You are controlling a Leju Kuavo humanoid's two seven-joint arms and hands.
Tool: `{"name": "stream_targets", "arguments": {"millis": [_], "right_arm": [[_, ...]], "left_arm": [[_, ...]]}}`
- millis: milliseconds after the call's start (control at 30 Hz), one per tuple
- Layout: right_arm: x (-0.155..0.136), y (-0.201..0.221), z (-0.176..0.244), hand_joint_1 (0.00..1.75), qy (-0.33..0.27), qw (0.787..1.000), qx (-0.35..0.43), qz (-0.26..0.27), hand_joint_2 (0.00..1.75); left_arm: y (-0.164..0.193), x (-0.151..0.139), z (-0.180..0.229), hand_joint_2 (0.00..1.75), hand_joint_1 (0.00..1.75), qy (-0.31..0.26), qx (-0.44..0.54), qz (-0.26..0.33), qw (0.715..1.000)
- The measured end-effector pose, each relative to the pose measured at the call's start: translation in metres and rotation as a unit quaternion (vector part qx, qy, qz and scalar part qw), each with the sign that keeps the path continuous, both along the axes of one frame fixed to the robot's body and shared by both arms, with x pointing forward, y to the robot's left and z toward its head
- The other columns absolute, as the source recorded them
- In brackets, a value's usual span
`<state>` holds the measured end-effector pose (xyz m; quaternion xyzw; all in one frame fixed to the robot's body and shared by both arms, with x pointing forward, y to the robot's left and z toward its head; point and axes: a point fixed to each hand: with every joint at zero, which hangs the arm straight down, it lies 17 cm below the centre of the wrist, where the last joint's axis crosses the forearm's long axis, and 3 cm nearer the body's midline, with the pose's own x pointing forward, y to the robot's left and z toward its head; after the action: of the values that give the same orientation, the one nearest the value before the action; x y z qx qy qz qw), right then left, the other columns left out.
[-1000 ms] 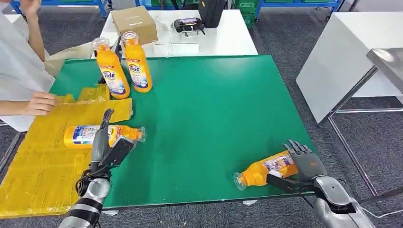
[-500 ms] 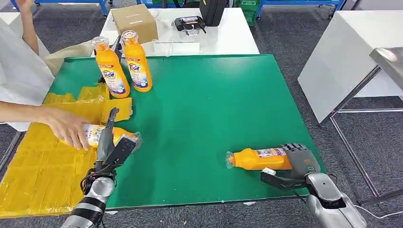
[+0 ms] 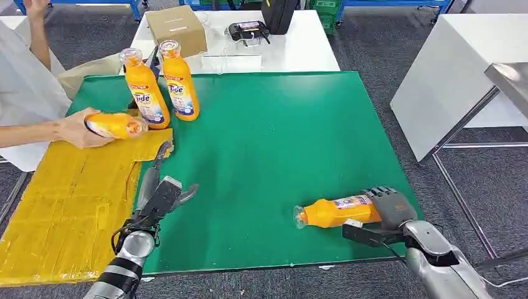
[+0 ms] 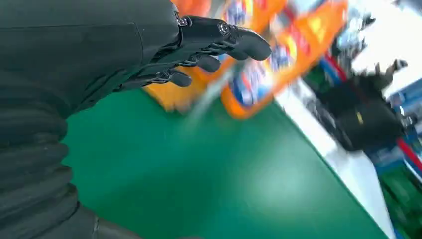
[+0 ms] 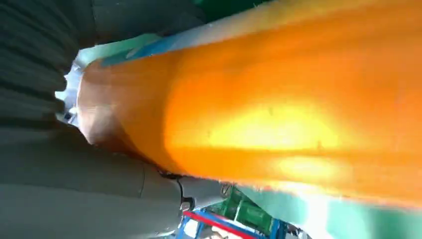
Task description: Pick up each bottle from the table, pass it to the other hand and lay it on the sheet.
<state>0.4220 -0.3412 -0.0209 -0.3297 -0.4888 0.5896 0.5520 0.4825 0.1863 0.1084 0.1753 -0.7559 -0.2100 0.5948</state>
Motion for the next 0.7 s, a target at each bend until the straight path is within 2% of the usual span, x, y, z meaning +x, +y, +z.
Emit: {"name": "stream_targets", "arguments": {"millis": [133, 200, 433, 567, 700], "right_arm": [[0.014, 0.064, 0.053, 1.75, -0.079, 0.984, 0.159, -0.013, 1.75], [0.016, 0.087, 0.070, 1.75, -0.095, 0.977, 0.189, -0.006, 1.75], [0.020, 0.104, 0.100, 1.75, -0.127, 0.963, 0.236, -0.010, 1.75], [0.028, 0.108, 0.143, 1.75, -0.186, 0.930, 0.317, -0.031, 1.75], [0.037, 0.116, 0.176, 1.75, -0.219, 0.894, 0.387, -0.050, 1.75]], "left_arm": [[-0.041, -0.028, -0.004, 1.75, 0.00, 0.028, -0.022, -0.085, 0.996], [-0.050, -0.035, 0.002, 1.75, 0.00, 0.022, -0.027, -0.097, 0.995], [-0.058, -0.047, 0.008, 1.75, 0.00, 0.014, -0.025, -0.115, 0.993], [-0.072, -0.055, 0.004, 1.75, 0.00, 0.030, -0.029, -0.147, 0.988], [-0.085, -0.059, 0.002, 1.75, 0.00, 0.038, -0.040, -0.168, 0.984]]}}
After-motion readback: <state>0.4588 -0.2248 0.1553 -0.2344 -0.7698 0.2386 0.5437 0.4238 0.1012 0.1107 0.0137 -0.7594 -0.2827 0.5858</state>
